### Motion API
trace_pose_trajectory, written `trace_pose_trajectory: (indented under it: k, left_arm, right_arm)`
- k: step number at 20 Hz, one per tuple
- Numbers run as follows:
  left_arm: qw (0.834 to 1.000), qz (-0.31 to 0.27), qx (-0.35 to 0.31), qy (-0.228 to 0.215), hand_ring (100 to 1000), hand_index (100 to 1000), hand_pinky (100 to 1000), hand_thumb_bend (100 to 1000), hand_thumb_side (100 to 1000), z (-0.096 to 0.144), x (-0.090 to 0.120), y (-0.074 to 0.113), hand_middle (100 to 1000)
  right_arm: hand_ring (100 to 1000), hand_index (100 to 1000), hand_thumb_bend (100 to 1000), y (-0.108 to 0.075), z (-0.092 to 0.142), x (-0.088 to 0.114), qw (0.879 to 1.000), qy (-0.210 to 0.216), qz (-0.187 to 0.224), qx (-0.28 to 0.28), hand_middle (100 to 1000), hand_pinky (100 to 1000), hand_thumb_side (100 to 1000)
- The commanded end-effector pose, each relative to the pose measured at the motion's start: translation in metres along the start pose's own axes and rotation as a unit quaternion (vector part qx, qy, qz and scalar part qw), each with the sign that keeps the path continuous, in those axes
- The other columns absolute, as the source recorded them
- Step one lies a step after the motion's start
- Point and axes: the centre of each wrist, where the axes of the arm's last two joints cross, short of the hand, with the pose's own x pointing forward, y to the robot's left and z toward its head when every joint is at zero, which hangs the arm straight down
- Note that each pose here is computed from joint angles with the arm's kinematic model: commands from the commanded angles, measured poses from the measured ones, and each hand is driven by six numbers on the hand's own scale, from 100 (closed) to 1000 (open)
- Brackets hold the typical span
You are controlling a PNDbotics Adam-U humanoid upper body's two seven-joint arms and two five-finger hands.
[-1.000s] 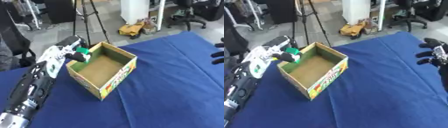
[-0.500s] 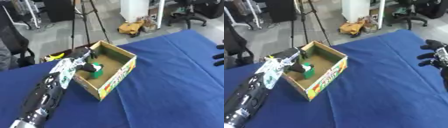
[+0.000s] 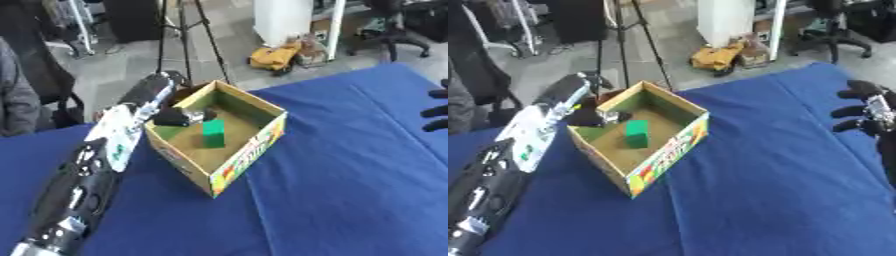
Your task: Pick up objects on the table and place them in the box.
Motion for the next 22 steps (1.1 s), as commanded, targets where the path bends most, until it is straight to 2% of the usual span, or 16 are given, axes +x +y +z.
trace_pose_trajectory:
  k: [1,5,10,14,16,18,20,22]
  left_arm:
    - [0.997,-0.008,0.08,-0.013,656,775,593,625,887,0.016,-0.022,0.039,701]
    - [0.991,0.025,0.133,-0.014,632,776,563,608,900,0.043,-0.03,0.033,689]
    - [0.98,0.085,0.18,0.021,625,784,553,591,913,0.072,-0.02,0.011,687]
    - [0.973,0.129,0.183,0.05,626,788,552,583,922,0.1,-0.013,-0.003,692]
    - [0.957,0.221,0.184,0.05,627,789,552,575,927,0.123,-0.008,0.003,695]
    - [0.932,0.314,0.179,0.042,628,792,551,568,934,0.132,-0.007,0.016,696]
    - [0.917,0.36,0.169,0.036,630,795,551,564,940,0.136,-0.006,0.023,700]
    - [0.911,0.378,0.159,0.032,633,798,552,568,942,0.138,-0.005,0.025,702]
  right_arm:
    - [629,852,100,-0.007,0.0,0.005,1.0,-0.009,0.0,-0.015,724,540,875]
    - [630,850,100,-0.011,0.006,0.003,0.999,-0.01,-0.001,-0.035,723,541,874]
    - [628,845,100,-0.013,0.013,0.001,0.999,-0.005,0.002,-0.045,721,540,891]
    - [625,835,100,-0.009,0.015,-0.001,0.999,0.002,0.003,-0.045,717,537,917]
    - [624,831,100,-0.005,0.017,-0.002,0.999,0.005,0.001,-0.043,716,536,951]
    - [622,824,100,-0.004,0.017,-0.002,0.999,0.004,0.001,-0.045,713,534,979]
    - [620,820,100,-0.004,0.017,-0.001,0.999,0.004,-0.001,-0.049,711,533,985]
    - [620,816,100,-0.003,0.016,0.0,0.999,0.003,-0.002,-0.048,710,532,984]
